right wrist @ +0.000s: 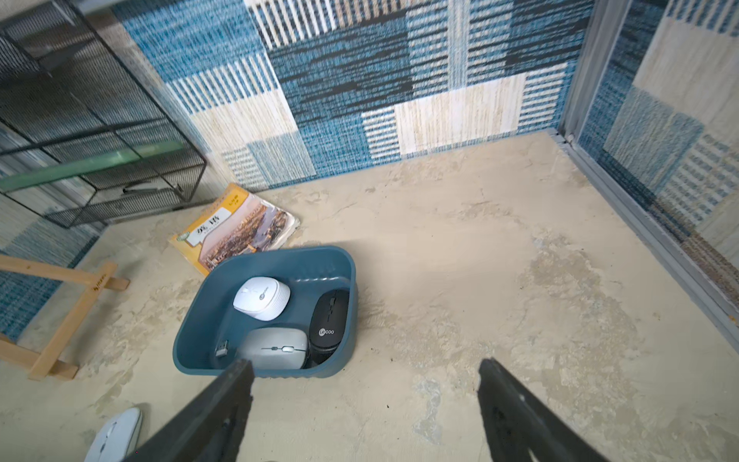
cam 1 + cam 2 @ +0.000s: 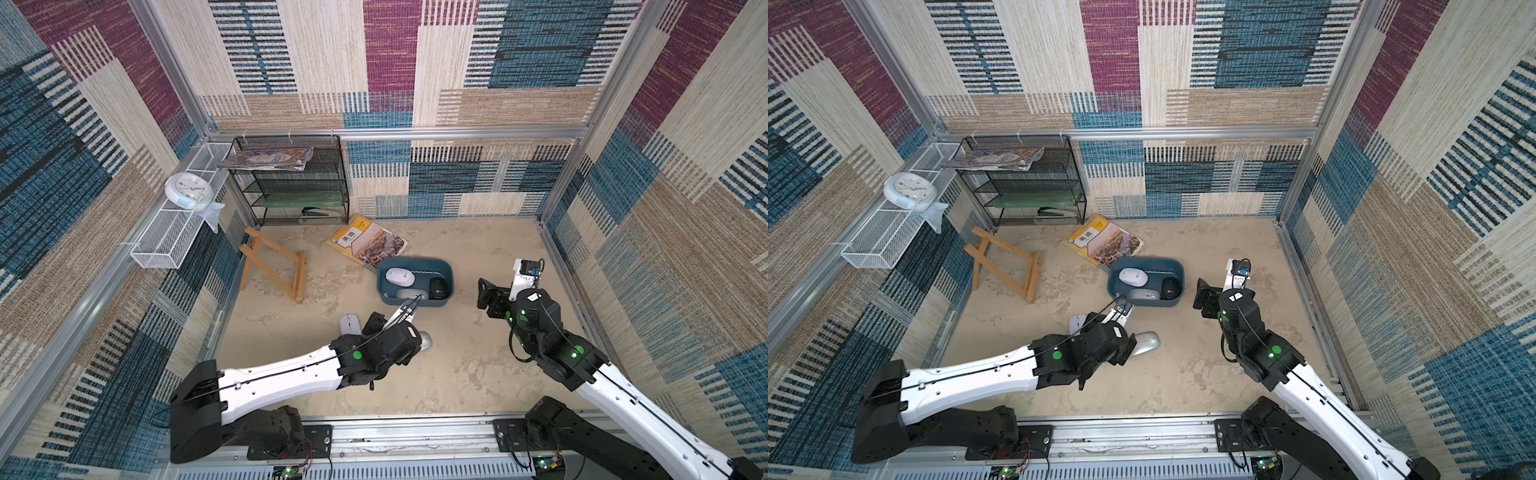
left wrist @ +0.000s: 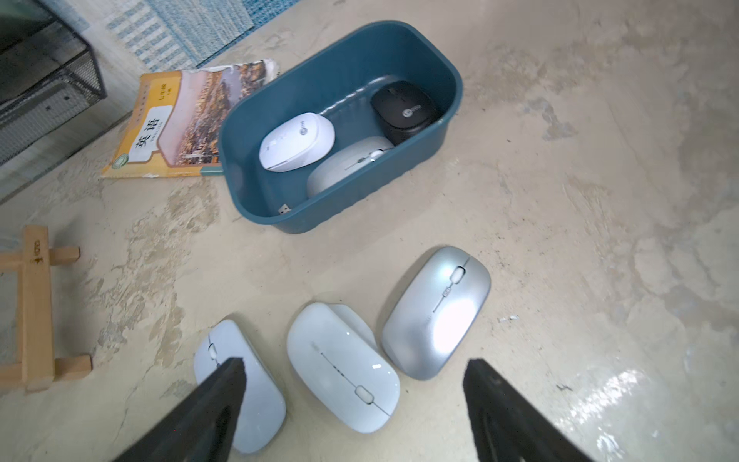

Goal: Take out the mouse from the storage box
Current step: Pick up the mouse from the storage box.

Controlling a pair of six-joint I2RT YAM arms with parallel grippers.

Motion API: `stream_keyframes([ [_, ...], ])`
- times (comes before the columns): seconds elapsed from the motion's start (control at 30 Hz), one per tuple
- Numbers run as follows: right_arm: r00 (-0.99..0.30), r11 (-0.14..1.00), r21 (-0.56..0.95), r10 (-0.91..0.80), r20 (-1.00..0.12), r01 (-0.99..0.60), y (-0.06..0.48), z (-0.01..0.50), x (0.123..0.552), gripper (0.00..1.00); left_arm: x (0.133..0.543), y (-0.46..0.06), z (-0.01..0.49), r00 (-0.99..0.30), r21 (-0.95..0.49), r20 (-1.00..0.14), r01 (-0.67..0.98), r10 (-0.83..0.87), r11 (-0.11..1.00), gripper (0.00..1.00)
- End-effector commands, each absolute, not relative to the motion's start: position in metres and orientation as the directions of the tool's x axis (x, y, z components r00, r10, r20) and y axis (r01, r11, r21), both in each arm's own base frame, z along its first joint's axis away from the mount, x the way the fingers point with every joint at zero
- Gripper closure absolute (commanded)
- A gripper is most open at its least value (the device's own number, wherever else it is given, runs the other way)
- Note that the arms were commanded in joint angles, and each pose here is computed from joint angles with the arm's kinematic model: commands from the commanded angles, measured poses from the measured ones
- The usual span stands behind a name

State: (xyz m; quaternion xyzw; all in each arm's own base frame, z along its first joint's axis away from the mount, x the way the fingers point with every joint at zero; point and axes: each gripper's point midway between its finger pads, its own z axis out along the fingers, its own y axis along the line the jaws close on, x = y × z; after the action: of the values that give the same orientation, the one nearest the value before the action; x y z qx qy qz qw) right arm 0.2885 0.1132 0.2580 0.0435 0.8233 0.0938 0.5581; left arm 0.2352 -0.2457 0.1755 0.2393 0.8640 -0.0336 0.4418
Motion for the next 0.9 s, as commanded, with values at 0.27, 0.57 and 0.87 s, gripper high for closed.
stream_keyframes([
  [0.27,-0.629,0.972,0.117,-0.038,-0.777,-0.203,0.201,0.193,0.353,0.07,0.235,-0.153,0.214,-0.44,-0.131,-0.898,0.226,-0.019,0.965,0.01],
  [0.57,-0.699,0.897,0.016,-0.332,-0.633,-0.442,0.268,0.13,0.4,0.07,0.221,-0.111,0.202,-0.357,-0.125,-0.932,0.159,-0.062,0.979,0.01],
  [0.87,-0.614,0.753,-0.082,-0.59,-0.524,-0.653,0.298,0.09,0.422,0.08,0.212,-0.086,0.209,-0.273,-0.153,-0.955,0.118,-0.116,0.981,0.01],
])
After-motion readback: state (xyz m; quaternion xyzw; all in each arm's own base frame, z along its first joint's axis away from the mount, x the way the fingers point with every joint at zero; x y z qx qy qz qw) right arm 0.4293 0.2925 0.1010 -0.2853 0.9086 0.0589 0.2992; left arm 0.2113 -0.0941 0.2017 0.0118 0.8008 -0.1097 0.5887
